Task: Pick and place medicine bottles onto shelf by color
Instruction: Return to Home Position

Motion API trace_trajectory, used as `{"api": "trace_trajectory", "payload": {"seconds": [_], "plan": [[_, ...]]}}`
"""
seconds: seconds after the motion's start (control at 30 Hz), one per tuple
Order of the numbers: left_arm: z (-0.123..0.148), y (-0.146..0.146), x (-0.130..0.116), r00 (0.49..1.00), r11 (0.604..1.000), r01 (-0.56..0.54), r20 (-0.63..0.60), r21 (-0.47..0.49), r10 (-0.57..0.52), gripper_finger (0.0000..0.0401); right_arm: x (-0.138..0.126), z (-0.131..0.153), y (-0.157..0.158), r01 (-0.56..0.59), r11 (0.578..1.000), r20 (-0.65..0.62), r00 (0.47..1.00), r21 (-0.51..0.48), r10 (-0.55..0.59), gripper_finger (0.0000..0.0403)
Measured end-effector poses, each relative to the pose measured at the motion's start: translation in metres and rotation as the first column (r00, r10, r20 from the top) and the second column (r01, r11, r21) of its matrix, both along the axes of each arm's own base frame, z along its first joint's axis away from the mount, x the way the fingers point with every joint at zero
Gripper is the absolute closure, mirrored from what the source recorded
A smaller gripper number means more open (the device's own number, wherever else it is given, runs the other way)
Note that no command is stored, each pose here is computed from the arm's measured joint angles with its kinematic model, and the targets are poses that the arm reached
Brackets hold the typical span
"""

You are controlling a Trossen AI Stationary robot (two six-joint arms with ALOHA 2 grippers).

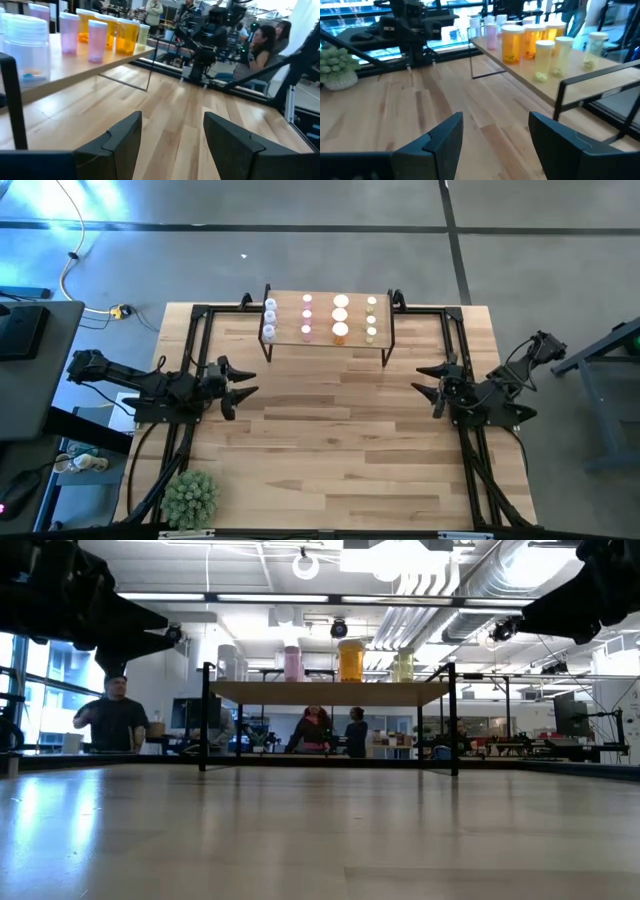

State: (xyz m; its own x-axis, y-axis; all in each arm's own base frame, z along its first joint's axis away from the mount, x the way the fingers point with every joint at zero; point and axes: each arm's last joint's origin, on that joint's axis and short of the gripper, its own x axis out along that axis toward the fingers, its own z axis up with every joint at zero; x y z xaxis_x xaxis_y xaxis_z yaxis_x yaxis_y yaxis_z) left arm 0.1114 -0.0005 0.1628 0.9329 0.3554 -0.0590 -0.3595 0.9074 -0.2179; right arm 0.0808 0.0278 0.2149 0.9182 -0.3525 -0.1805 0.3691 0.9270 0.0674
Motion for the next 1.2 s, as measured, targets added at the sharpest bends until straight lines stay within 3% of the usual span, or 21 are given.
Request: {"api": "trace_trajectory", "payload": {"seconds": [0.37,0.73,1.2], "plan": [[-0.001,-0.002,0.001,0.997,0.997,0.077,-0.015,-0.004,-0.077,0.0199,-0.013,-0.017,-0.010,0.002,1.000,0.077,0.997,0.004,-0.002,0.0185],[-0.003,-0.002,0.001,0.996,0.996,0.085,-0.035,-0.004,-0.085,0.0199,-0.007,-0.042,-0.006,0.001,0.998,0.016,1.000,-0.060,0.000,0.0185],[-0.005,-0.002,0.000,0.995,0.996,0.085,-0.055,-0.003,-0.085,0.0199,-0.005,-0.046,-0.002,-0.088,0.995,0.023,0.996,0.043,0.087,0.0185]]}}
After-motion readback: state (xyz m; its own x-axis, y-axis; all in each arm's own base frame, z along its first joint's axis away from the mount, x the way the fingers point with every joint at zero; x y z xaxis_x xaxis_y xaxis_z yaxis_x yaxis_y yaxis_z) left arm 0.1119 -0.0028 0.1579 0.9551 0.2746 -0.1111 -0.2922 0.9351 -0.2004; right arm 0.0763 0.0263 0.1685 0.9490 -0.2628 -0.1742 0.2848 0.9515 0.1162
